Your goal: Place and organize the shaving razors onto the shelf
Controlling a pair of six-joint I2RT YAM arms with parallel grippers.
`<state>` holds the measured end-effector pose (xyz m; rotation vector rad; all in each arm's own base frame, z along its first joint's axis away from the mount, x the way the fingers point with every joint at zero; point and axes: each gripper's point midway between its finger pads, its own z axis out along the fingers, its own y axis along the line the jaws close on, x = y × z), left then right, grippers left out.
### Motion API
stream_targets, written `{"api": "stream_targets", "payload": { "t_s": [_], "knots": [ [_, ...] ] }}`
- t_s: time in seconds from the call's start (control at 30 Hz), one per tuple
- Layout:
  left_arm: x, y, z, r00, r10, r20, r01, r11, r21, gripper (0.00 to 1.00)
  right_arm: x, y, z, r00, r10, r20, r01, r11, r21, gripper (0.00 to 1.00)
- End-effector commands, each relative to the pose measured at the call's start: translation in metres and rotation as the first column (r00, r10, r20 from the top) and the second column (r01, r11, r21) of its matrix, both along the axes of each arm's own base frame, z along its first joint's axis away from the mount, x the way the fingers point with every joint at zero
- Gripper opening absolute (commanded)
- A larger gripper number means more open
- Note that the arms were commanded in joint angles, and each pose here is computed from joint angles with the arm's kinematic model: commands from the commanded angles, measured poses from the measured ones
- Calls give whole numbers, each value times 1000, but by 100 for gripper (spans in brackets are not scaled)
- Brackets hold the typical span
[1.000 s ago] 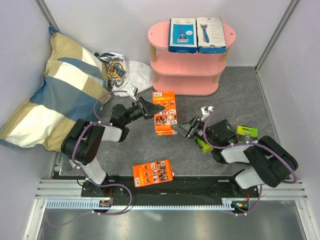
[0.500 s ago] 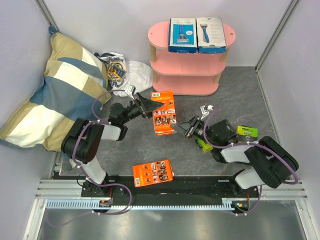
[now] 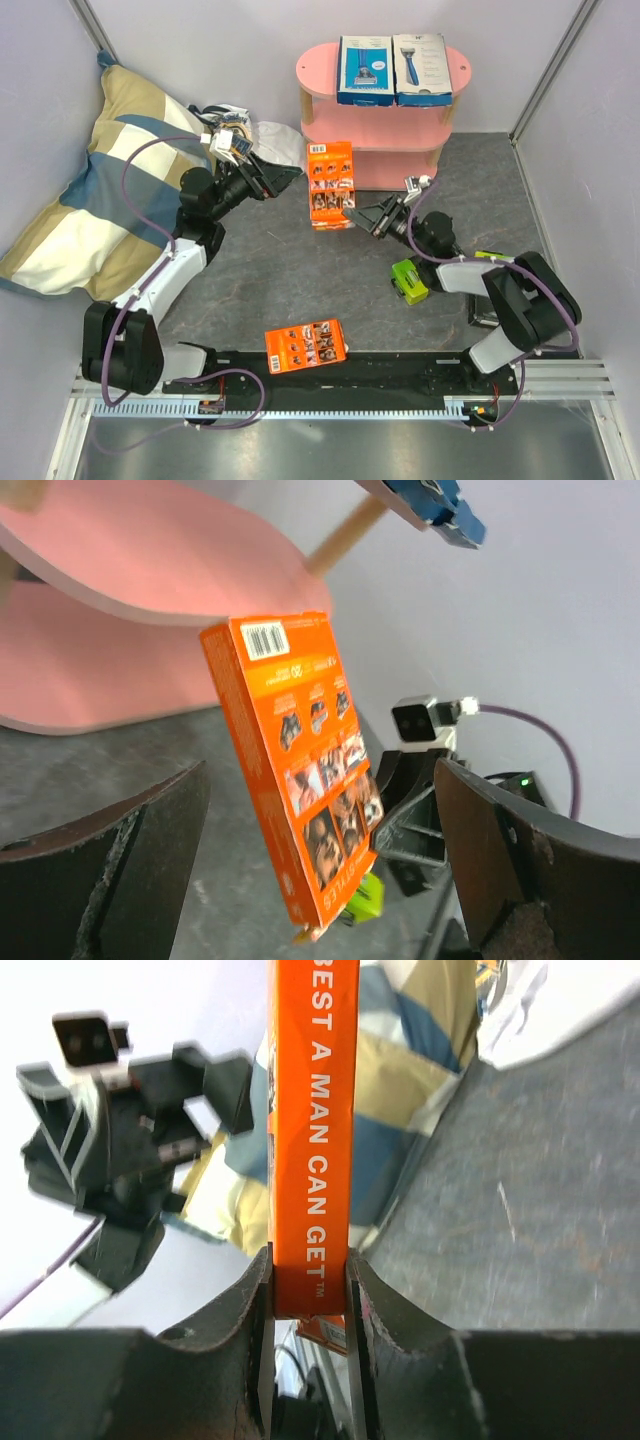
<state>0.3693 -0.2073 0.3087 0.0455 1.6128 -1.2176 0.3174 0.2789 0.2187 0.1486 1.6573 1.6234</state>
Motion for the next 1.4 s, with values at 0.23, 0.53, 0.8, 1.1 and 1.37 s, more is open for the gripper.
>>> {"api": "stream_targets", "payload": {
  "t_s": [0.23, 0.53, 0.8, 1.1, 1.37],
  "knots": [
    [6, 16, -39, 997, 77, -23, -70, 972, 224, 100, 90, -1, 69, 992, 1, 129, -9, 998, 64, 15],
    [11, 7, -47, 999, 54, 9, -54, 959, 277, 99, 154, 1, 55, 999, -19, 27, 19, 1000, 12, 17],
    [18, -16, -57, 1000, 15, 18, -20, 945, 325, 94, 178, -1, 47, 999, -33, -21, 34, 999, 38, 22],
    [31, -40, -64, 1000, -16, 20, 8, 935, 354, 92, 197, -4, 36, 997, -44, -60, 48, 997, 67, 33],
    [55, -61, -63, 999, -36, 23, 25, 935, 353, 88, 209, -9, 39, 996, -58, -71, 65, 993, 100, 52]
  ]
}}
